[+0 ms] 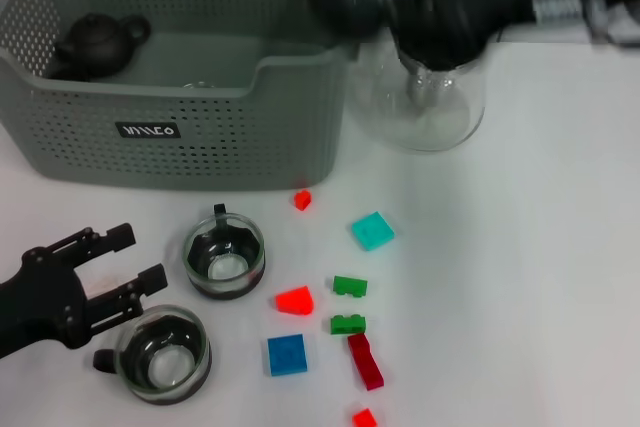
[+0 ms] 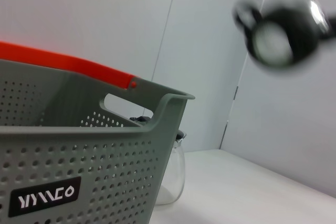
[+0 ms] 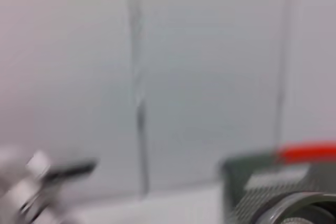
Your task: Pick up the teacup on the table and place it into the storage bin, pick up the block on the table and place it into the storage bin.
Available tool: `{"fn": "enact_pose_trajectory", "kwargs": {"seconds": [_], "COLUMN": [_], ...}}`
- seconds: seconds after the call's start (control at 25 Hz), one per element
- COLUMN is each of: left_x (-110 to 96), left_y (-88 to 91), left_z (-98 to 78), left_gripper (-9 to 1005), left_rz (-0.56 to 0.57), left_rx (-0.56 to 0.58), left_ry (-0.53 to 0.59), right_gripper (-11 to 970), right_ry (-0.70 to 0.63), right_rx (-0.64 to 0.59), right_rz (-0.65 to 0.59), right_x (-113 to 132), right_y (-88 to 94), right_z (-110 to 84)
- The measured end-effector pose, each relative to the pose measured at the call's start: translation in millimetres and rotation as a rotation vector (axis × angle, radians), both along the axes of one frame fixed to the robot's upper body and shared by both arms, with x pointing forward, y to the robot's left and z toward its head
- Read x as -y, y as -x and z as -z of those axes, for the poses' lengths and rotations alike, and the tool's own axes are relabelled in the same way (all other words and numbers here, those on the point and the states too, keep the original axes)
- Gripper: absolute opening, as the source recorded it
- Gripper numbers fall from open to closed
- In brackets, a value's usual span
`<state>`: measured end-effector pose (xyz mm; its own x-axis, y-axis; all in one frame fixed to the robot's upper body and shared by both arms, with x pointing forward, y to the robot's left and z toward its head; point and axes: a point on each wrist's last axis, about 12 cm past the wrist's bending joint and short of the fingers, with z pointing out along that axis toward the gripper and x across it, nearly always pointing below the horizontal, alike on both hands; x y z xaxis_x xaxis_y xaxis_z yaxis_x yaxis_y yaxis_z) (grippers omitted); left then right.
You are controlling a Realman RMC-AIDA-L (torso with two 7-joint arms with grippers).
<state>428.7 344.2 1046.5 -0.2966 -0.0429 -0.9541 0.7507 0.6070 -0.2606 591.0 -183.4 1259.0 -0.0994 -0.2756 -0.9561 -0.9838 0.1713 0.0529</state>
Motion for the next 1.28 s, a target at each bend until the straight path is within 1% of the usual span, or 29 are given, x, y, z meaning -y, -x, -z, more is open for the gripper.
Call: {"fn": "enact_pose_trajectory", "kwargs": {"seconds": [0.04, 0.12, 0.28, 0.36, 0.4, 0.56, 0.6, 0.72, 0.8, 0.88, 1.08, 1.28], "left_x": [0, 1, 3, 3, 4, 3, 3, 4, 5, 5, 7, 8], "left_y": [-1.1, -2.0, -2.4, -2.0, -1.1, 1.4, 1.6, 2.3, 2.0, 1.5, -0.6, -1.2], "left_z": [-0.4, -0.6, -0.4, 0.0, 0.6, 1.7, 1.9, 2.8, 3.5, 4.2, 4.2, 4.4], "left_gripper": [724, 724, 724, 724, 725, 725, 725, 725, 725, 725, 724, 723], "left_rz": [0.002, 0.004, 0.008, 0.007, 0.006, 0.000, -0.001, -0.001, -0.003, -0.006, 0.000, 0.005], "left_rx": [0.001, 0.002, 0.002, 0.001, -0.001, -0.006, -0.007, -0.010, -0.012, -0.015, -0.015, -0.015], "left_ry": [0.000, 0.001, 0.005, 0.007, 0.009, 0.010, 0.010, 0.015, 0.017, 0.016, 0.015, 0.019], "right_gripper": [57, 57, 57, 57, 58, 58, 58, 57, 57, 58, 58, 57], "right_ry": [-0.034, -0.064, -0.050, -0.005, 0.038, 0.184, 0.225, 0.323, 0.358, 0.380, 0.394, 0.411], "right_rx": [0.013, 0.039, 0.069, 0.058, 0.046, 0.014, 0.006, 0.035, 0.053, 0.041, -0.012, -0.033], "right_rz": [0.036, 0.102, 0.207, 0.253, 0.267, 0.318, 0.338, 0.387, 0.395, 0.400, 0.422, 0.412], "right_x": [-5, -26, -86, -117, -135, -184, -190, -202, -204, -201, -187, -184], "right_y": [-5.2, -17.5, -40.2, -54.4, -61.9, -83.4, -86.2, -89.6, -89.0, -87.8, -89.6, -88.4], "right_z": [-3.3, -8.5, -12.2, -9.8, -6.1, 13.3, 22.7, 40.6, 46.6, 53.2, 60.5, 63.5]}}
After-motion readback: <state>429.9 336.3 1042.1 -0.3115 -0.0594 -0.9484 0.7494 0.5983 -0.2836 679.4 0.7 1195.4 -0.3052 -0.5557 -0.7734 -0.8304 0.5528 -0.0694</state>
